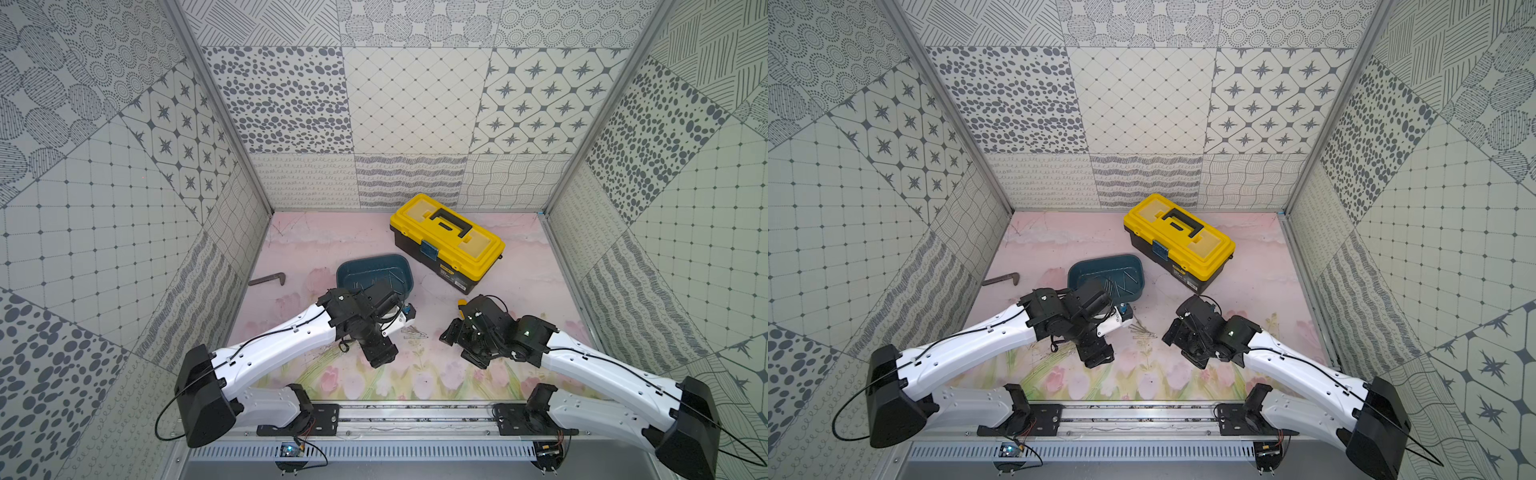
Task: Put the nails on the desktop into the storage box
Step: Pick up the nail from the center of the board.
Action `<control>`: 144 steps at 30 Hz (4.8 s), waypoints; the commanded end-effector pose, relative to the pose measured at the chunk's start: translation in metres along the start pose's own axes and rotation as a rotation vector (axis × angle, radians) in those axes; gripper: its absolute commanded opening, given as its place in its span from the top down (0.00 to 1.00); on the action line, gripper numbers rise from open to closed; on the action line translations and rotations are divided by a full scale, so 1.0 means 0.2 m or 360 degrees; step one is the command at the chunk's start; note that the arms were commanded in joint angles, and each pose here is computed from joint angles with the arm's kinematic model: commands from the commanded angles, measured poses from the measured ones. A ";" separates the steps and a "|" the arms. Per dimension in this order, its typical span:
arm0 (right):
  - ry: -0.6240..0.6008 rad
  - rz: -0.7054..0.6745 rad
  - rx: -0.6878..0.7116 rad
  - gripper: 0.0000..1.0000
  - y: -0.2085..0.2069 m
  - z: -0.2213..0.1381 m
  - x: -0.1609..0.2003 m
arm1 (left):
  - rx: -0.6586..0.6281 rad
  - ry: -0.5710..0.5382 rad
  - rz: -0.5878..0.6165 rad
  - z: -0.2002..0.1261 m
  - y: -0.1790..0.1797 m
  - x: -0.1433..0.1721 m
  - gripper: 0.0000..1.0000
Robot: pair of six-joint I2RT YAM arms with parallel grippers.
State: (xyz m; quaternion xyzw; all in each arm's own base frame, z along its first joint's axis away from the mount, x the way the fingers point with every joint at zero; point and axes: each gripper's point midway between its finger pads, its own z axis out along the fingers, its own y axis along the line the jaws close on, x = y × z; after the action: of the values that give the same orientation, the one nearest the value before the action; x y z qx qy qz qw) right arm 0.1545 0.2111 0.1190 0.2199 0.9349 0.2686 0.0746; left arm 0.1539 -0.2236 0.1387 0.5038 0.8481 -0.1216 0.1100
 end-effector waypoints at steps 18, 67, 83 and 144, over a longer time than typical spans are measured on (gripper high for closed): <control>-0.0142 -0.0016 -0.0104 0.18 -0.01 -0.07 -0.08 | -0.0065 -0.0105 0.0426 0.47 0.09 -0.29 0.49; -0.0164 0.0092 -0.0140 0.18 -0.08 -0.12 -0.14 | 0.0025 0.0408 0.0597 0.78 0.16 -0.10 1.00; -0.0359 -0.0323 -0.0284 0.17 0.23 -0.34 -0.25 | 0.0080 -0.0061 0.0050 0.28 0.13 -0.39 1.00; 0.0068 -0.0576 -0.0959 0.70 1.11 -0.18 -0.11 | 0.0623 -0.1309 -0.1245 -0.55 0.30 -0.51 1.00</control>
State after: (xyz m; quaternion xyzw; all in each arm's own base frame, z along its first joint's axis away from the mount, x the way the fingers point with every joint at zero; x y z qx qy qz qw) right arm 0.2444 0.3523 0.2583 0.0141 0.8504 0.5062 0.1430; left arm 0.2442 -0.2458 0.2558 0.0737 0.8353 -0.4776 0.2623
